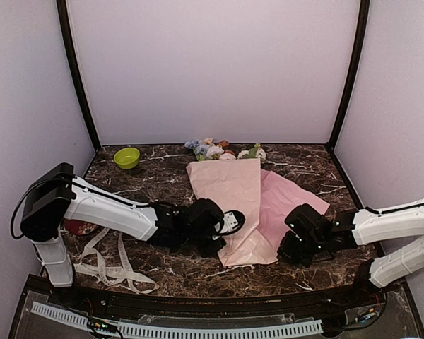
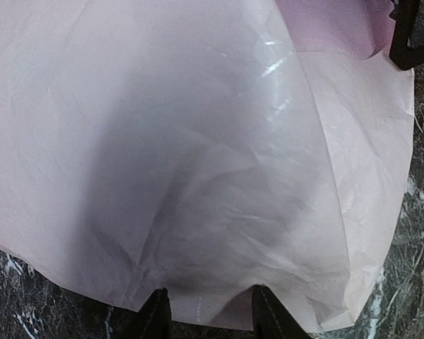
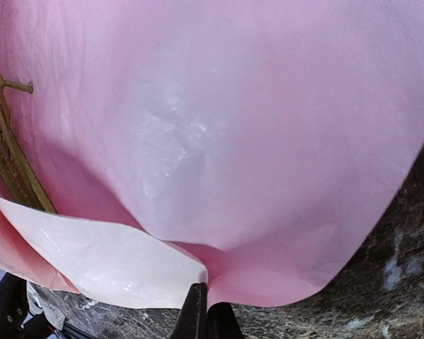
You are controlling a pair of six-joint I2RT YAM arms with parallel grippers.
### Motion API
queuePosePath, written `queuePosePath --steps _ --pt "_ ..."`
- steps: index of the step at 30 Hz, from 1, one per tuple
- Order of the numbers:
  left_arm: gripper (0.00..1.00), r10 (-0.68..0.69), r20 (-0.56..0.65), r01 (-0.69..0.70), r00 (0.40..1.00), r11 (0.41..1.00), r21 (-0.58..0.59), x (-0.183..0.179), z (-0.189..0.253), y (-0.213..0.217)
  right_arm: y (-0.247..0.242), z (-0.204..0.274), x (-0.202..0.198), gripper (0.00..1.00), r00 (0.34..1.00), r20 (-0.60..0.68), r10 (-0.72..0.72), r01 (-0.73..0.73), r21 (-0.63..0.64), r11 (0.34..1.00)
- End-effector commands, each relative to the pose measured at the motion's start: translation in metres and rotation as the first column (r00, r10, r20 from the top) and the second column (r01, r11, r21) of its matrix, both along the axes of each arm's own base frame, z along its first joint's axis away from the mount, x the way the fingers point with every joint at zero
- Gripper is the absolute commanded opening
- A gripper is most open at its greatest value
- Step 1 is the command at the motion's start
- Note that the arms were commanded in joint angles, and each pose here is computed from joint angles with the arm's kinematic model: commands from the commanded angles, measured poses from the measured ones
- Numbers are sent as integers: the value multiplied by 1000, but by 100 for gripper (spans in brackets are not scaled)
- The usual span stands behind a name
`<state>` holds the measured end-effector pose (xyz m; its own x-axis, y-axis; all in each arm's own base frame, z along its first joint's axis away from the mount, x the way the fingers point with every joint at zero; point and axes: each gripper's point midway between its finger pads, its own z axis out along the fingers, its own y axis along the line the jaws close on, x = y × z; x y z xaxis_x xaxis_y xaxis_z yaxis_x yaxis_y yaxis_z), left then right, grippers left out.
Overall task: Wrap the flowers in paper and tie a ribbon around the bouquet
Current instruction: Pick up the two-thirds-folded wrapping paper from the center of the board, then fold the two-thirds-folded wrapping paper at the center of the board.
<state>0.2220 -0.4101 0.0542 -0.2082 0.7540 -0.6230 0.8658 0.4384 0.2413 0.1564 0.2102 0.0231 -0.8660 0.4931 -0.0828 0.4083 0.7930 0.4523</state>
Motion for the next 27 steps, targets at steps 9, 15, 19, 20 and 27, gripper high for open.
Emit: queuePosePath --steps 9,15,19,20,27 --pt "45 -18 24 19 1000 999 -29 36 4 -46 9 33 19 0 977 138 162 -141 -153 978" --pt "45 -32 -97 31 995 999 -9 24 -32 -47 19 58 26 0 944 220 248 -186 -266 946" --pt "45 -25 -150 25 988 1000 -4 19 -45 -44 25 78 30 0 911 272 309 -204 -354 913" --pt "45 -21 -159 21 987 1000 -1 18 -48 -43 28 83 30 0 903 282 325 -212 -365 906" --pt "45 13 -217 -14 976 1000 -1 16 -62 -37 86 119 31 0 730 424 536 -348 -446 825"
